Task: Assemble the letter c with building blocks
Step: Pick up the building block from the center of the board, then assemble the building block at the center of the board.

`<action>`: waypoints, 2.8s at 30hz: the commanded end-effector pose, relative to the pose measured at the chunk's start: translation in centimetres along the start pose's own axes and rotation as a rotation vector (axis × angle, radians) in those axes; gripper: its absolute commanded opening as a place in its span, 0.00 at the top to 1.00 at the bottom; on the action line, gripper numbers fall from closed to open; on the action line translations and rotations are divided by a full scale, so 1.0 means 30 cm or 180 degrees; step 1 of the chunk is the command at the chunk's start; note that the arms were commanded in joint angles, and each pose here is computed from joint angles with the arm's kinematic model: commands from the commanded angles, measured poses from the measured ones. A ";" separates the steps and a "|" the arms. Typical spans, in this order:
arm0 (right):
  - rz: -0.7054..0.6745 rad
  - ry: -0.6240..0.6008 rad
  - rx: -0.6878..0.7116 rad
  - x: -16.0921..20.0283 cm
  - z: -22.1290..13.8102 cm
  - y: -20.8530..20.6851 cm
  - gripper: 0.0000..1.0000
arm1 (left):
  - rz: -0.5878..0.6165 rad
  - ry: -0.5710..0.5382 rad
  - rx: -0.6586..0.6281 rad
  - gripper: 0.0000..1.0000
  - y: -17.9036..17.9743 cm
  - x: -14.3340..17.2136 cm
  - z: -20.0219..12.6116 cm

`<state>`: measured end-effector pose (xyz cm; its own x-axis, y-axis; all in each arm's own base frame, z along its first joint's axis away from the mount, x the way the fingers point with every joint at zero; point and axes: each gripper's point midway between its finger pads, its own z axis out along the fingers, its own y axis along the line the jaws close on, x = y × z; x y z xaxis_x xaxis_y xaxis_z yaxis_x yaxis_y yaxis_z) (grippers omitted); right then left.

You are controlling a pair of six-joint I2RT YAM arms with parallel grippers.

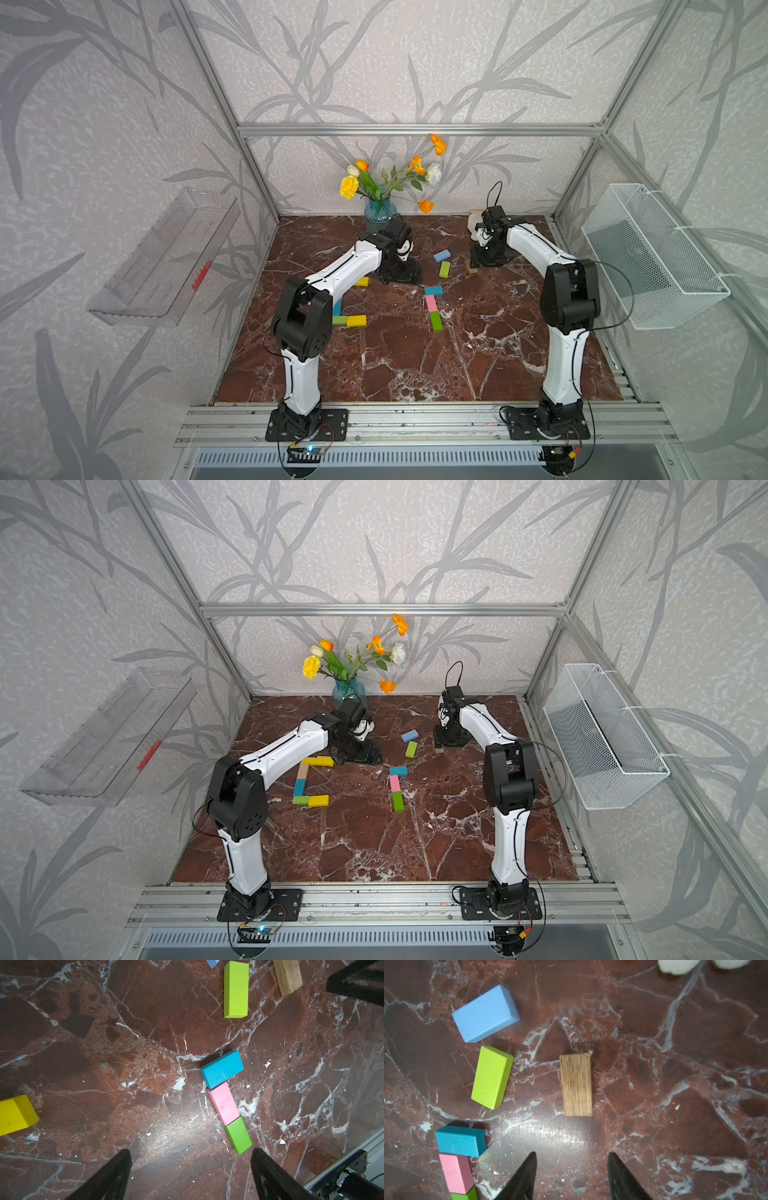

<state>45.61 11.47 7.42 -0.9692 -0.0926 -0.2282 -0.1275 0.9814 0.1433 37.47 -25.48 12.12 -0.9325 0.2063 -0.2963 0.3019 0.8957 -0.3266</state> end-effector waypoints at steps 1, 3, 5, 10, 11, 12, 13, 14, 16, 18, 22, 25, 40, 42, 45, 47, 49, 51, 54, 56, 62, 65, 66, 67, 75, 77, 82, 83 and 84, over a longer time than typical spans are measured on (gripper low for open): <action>-0.0053 0.0123 0.0130 0.007 0.031 -0.008 0.47 | 0.0153 -0.0271 0.0249 0.09 -0.041 -0.043 -0.057; -0.0076 0.0144 0.0156 0.002 0.051 -0.005 0.47 | 0.0188 -0.0367 0.0334 0.09 -0.055 -0.054 -0.069; -0.0116 0.0143 0.0194 -0.006 0.064 0.002 0.47 | 0.0219 -0.0450 0.0398 0.09 -0.067 -0.060 -0.083; -0.0161 0.0164 0.0321 -0.017 0.098 -0.002 0.48 | 0.0211 -0.0706 0.0542 0.09 -0.084 -0.086 -0.114; -0.0166 0.0177 0.0359 -0.019 0.106 -0.007 0.48 | 0.0205 -0.0749 0.0584 0.09 -0.089 -0.091 -0.121; -0.0170 0.0189 0.0397 -0.021 0.111 -0.012 0.48 | 0.0220 -0.0800 0.0635 0.09 -0.099 -0.095 -0.132; -0.0175 0.0207 0.0415 -0.019 0.121 -0.014 0.48 | 0.0230 -0.0848 0.0670 0.08 -0.104 -0.101 -0.140; -0.0191 0.0218 0.0431 -0.021 0.130 -0.013 0.48 | 0.0237 -0.0887 0.0707 0.08 -0.110 -0.103 -0.149; -0.0203 0.0228 0.0466 -0.025 0.142 -0.015 0.49 | 0.0257 -0.0952 0.0766 0.08 -0.118 -0.106 -0.162; -0.0196 0.0220 0.0513 -0.033 0.151 -0.023 0.50 | 0.0265 -0.0997 0.0789 0.08 -0.120 -0.106 -0.168; -0.0183 0.0238 0.0524 -0.038 0.166 -0.023 0.55 | 0.0264 -0.1005 0.0785 0.07 -0.114 -0.105 -0.171; -0.0216 0.0237 0.0537 -0.039 0.162 -0.020 0.65 | 0.0231 -0.0976 0.0726 0.07 -0.099 -0.103 -0.164; -0.0777 -0.0026 0.0227 0.085 -0.052 0.056 0.97 | 0.0344 -0.1009 0.1031 0.04 -0.130 -0.096 -0.182; -0.1051 -0.0143 0.0120 0.123 -0.085 0.086 0.97 | 0.0323 -0.0970 0.1065 0.04 -0.135 -0.086 -0.179; -0.1570 -0.0277 -0.0131 0.203 -0.108 0.146 0.98 | 0.0160 -0.0839 0.0910 0.04 -0.101 -0.056 -0.163; -0.1913 -0.0361 -0.0229 0.258 -0.132 0.184 0.98 | 0.0117 -0.0773 0.0816 0.04 -0.081 -0.034 -0.157; -0.2210 -0.0434 -0.0273 0.312 -0.162 0.211 0.98 | 0.0037 -0.0723 0.0741 0.04 -0.065 -0.018 -0.152; -0.2498 -0.0479 -0.0373 0.368 -0.188 0.237 0.98 | -0.0032 -0.0669 0.0738 0.04 -0.063 -0.005 -0.151; -0.2906 -0.0548 -0.0486 0.445 -0.214 0.277 0.97 | -0.0125 -0.0587 0.0809 0.04 -0.070 0.018 -0.149; -0.3216 -0.0594 -0.0566 0.497 -0.227 0.300 0.97 | -0.0176 -0.0518 0.0838 0.04 -0.069 0.047 -0.141; -0.3972 -0.0759 -0.0914 0.623 -0.259 0.344 1.00 | -0.0230 -0.0338 0.0906 0.04 -0.065 0.115 -0.121; -0.4229 -0.0851 -0.1074 0.655 -0.273 0.365 1.00 | -0.0220 -0.0354 0.0938 0.04 -0.068 0.112 -0.127; -0.4303 -0.0864 -0.1119 0.664 -0.279 0.369 1.00 | -0.0211 -0.0366 0.0942 0.04 -0.070 0.107 -0.130; -0.4371 -0.0868 -0.1156 0.671 -0.284 0.374 1.00 | -0.0216 -0.0356 0.0948 0.04 -0.070 0.109 -0.129; -0.4747 -0.0764 -0.1287 0.713 -0.283 0.403 1.00 | -0.0231 -0.0341 0.0923 0.04 -0.053 0.118 -0.130; -0.4809 -0.0685 -0.1289 0.724 -0.272 0.411 1.00 | -0.0234 -0.0346 0.0923 0.04 -0.052 0.117 -0.130; -0.4987 -0.0426 -0.1219 0.754 -0.219 0.424 1.00 | -0.0255 -0.0342 0.0921 0.04 -0.046 0.114 -0.128; -0.4972 -0.0363 -0.1189 0.752 -0.210 0.426 1.00 | -0.0262 -0.0342 0.0918 0.04 -0.043 0.113 -0.128; -0.4934 -0.0303 -0.1178 0.749 -0.200 0.428 1.00 | -0.0272 -0.0342 0.0915 0.04 -0.040 0.113 -0.127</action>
<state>20.64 20.80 10.00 0.1560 -0.8725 -0.4631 -0.9877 -0.1364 -0.0758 33.74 -24.78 14.23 -0.9353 0.0821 -0.3443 0.2813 0.7629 -0.5822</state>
